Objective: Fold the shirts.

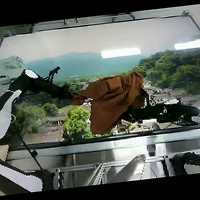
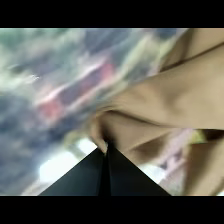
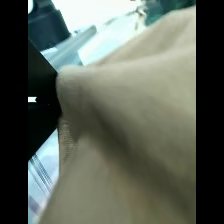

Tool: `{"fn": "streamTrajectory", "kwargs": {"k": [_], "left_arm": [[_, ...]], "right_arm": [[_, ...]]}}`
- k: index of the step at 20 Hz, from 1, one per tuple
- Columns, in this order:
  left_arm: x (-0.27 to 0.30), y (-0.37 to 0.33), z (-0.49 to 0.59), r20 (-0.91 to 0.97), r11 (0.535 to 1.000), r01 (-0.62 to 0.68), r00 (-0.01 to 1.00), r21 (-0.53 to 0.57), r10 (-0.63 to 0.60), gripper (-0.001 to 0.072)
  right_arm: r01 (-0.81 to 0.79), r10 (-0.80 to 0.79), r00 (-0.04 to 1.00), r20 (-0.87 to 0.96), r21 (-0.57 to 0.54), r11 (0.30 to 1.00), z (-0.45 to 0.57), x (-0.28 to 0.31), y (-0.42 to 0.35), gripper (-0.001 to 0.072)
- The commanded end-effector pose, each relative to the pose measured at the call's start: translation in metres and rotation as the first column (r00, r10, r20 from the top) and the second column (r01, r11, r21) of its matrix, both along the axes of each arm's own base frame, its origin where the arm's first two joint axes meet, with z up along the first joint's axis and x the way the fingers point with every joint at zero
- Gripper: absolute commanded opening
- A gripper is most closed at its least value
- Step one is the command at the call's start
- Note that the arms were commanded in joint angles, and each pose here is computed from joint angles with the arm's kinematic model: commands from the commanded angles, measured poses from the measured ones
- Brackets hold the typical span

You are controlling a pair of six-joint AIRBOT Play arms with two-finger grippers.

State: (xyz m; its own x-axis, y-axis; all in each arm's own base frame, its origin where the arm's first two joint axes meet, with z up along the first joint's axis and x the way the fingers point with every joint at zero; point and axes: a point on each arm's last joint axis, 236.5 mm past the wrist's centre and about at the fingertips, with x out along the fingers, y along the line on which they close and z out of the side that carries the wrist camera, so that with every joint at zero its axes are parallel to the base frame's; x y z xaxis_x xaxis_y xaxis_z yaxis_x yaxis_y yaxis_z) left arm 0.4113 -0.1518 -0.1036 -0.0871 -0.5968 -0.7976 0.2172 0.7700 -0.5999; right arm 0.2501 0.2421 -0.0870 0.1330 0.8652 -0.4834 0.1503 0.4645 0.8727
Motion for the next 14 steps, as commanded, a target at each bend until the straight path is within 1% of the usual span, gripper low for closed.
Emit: {"fn": "streamTrajectory", "kwargs": {"k": [1,2,4,6,8,10,11,12,14], "left_arm": [[-0.001,-0.012,0.036,0.013,0.994,0.1,0.995,-0.048,-0.099,-0.0001],[0.005,-0.006,0.057,0.053,0.994,0.097,0.994,-0.049,-0.094,-0.0001],[0.023,0.013,0.111,0.183,0.997,0.046,0.982,-0.054,-0.036,-0.0001],[0.033,0.035,0.18,0.335,0.997,-0.015,0.942,-0.073,0.039,-0.0001],[0.034,0.064,0.251,0.503,0.995,-0.081,0.859,-0.058,0.1,-0.0001],[0.025,0.09,0.326,0.669,0.986,-0.16,0.727,-0.053,0.154,-0.0001],[0.016,0.1,0.36,0.736,0.98,-0.194,0.655,-0.053,0.17,-0.0001],[0.001,0.107,0.393,0.794,0.974,-0.22,0.583,-0.051,0.173,0.0],[-0.035,0.108,0.444,0.877,0.974,-0.226,0.464,-0.019,0.124,0.0017]], "right_arm": [[-0.059,0.056,0.998,0.038,0.092,0.994,0.032,-0.009,0.01,0.002],[-0.074,0.064,0.995,0.078,0.13,0.989,0.053,-0.008,0.011,0.002],[-0.081,0.039,0.979,0.201,0.208,0.975,0.111,0.005,0.0,0.0021],[-0.031,-0.069,0.912,0.404,0.235,0.972,0.185,0.033,-0.03,0.0021],[0.069,-0.223,0.745,0.629,0.259,0.963,0.279,0.055,-0.074,0.002],[0.173,-0.33,0.529,0.782,0.281,0.944,0.369,0.054,-0.12,0.002],[0.222,-0.36,0.434,0.826,0.289,0.931,0.406,0.046,-0.137,0.002],[0.254,-0.372,0.364,0.854,0.294,0.922,0.433,0.036,-0.147,0.002],[0.268,-0.356,0.26,0.898,0.287,0.919,0.471,0.01,-0.149,0.002]]}}
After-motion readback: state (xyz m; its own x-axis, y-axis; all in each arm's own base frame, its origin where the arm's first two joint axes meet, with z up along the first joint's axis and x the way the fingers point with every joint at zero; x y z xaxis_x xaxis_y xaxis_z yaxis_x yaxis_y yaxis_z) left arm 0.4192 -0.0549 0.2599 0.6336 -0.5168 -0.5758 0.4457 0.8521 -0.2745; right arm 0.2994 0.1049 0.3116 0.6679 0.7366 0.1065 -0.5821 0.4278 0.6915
